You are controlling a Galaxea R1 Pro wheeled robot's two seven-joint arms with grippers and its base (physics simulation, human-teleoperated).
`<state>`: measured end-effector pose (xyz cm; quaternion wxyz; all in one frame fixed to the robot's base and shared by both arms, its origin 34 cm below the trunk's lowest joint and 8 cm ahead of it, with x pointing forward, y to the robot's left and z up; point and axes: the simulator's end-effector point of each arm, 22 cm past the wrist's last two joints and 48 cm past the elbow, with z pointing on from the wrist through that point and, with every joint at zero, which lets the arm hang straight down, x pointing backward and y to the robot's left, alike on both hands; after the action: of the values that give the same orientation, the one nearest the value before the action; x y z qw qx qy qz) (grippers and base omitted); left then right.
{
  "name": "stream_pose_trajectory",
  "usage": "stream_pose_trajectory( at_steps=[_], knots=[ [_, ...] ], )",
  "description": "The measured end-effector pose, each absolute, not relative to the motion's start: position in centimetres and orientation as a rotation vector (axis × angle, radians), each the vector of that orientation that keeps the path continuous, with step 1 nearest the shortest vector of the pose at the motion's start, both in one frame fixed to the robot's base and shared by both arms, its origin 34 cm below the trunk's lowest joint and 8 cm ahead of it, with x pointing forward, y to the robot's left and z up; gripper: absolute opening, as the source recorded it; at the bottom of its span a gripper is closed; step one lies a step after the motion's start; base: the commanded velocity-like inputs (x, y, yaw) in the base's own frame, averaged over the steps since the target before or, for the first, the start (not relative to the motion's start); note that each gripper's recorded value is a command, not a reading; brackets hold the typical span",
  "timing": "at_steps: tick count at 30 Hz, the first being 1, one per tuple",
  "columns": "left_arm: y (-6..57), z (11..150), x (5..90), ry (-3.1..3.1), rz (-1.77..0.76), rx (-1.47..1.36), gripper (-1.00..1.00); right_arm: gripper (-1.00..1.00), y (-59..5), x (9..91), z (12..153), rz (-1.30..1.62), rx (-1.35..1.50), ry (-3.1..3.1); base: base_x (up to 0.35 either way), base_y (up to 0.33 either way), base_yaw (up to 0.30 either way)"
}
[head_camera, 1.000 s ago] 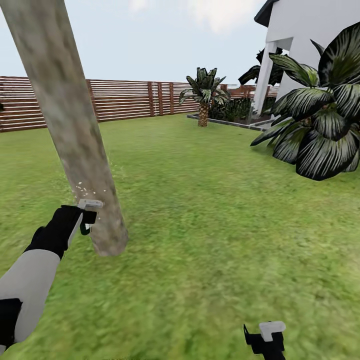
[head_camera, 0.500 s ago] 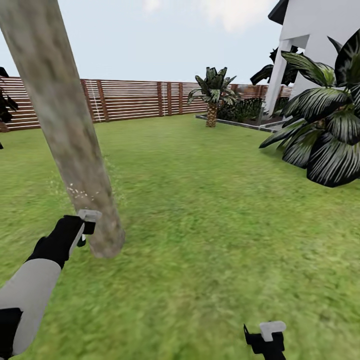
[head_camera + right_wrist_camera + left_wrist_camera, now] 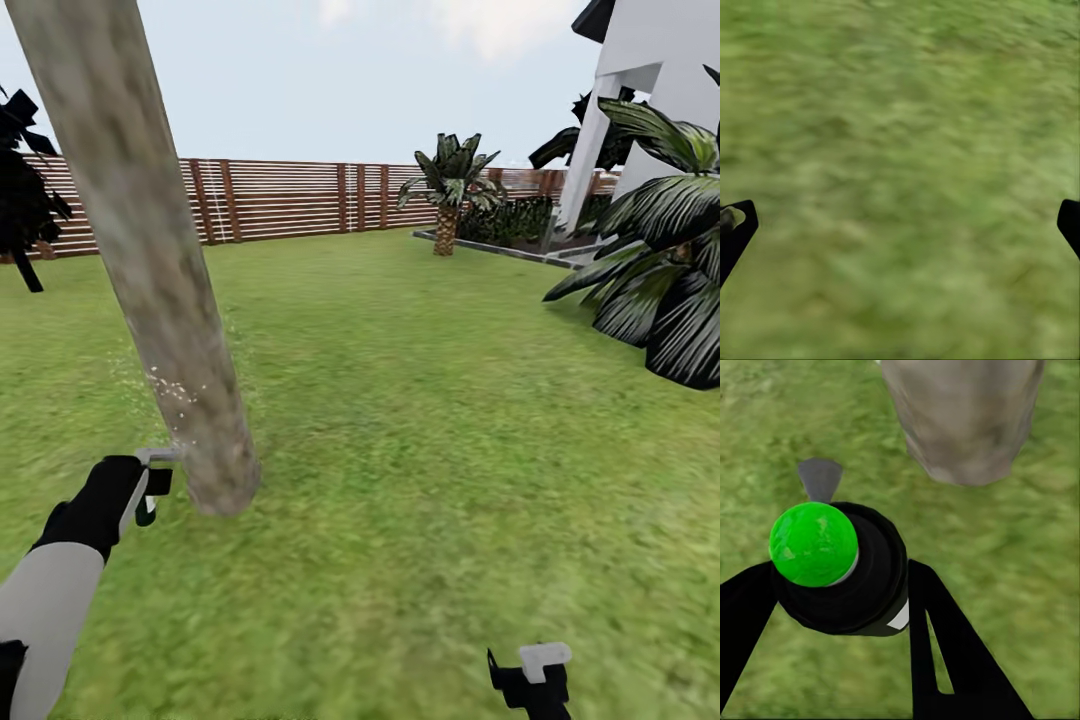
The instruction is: In the garden, pick up the pesticide atomizer on the floor and spray pesticide onto both trees until each tree trunk is fully covered.
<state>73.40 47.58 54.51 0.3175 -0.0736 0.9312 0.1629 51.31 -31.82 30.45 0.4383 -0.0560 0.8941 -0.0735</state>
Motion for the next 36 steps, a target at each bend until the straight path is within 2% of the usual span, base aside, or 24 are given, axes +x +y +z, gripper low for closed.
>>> stream_pose_trajectory(
  at_steps=[14, 21, 29, 36],
  knots=[
    [42.7, 53.1, 73.9, 2.462, 0.372, -0.137, -1.00, 1.00, -31.9, 51.3, 30.5, -0.184, -0.140, 2.222, 0.196, -0.128, 0.005],
    [46.2, 52.2, 72.1, 2.474, 0.441, -0.160, -1.00, 1.00, -31.9, 51.3, 30.5, -0.184, -0.140, 2.222, 0.083, -0.240, 0.001],
    [43.1, 51.5, 72.5, 2.481, 0.379, -0.146, -1.00, 1.00, -31.7, 51.3, 30.5, -0.180, -0.140, 2.222, 0.118, -0.264, 0.239],
    [46.4, 52.3, 71.9, 2.465, 0.481, -0.182, -1.00, 1.00, -31.6, 51.3, 30.4, -0.177, -0.143, 2.224, 0.215, -0.214, 0.155]
  ],
)
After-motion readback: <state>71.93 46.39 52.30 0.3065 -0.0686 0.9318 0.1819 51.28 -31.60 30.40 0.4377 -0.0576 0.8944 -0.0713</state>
